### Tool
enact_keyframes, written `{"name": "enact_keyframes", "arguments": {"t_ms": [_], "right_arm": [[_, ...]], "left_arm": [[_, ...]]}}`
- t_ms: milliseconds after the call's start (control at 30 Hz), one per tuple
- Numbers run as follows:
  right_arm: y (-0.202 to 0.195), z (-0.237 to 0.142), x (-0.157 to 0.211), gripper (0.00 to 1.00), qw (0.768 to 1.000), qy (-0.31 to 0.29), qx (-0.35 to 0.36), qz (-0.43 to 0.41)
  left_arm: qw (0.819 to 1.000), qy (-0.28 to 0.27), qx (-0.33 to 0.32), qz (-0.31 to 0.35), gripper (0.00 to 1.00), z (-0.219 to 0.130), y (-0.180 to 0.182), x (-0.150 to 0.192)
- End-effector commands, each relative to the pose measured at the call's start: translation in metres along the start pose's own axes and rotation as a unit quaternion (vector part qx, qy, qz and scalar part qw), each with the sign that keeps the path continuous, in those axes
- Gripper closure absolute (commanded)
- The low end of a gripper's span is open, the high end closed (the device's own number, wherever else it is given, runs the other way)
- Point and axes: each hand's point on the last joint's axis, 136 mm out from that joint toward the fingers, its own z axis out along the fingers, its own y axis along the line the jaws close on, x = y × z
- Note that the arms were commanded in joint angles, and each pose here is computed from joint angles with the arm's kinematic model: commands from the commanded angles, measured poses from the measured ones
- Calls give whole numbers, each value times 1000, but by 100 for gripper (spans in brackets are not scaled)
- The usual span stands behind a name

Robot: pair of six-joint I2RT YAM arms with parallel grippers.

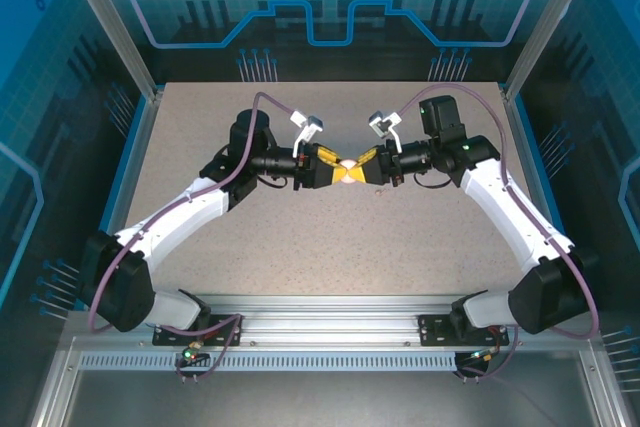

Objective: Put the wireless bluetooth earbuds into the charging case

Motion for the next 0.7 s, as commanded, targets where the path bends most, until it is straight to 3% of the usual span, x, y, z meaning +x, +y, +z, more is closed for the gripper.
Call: {"name": "enact_keyframes", "arguments": {"t_ms": [0, 667], "right_arm": [[19, -11, -15, 90, 999, -23, -15, -19], [36, -7, -24, 89, 999, -14, -43, -22]], "left_arm": [[999, -19, 11, 24, 62, -5, -17, -14], [997, 15, 56, 47, 61, -2, -40, -1]]}}
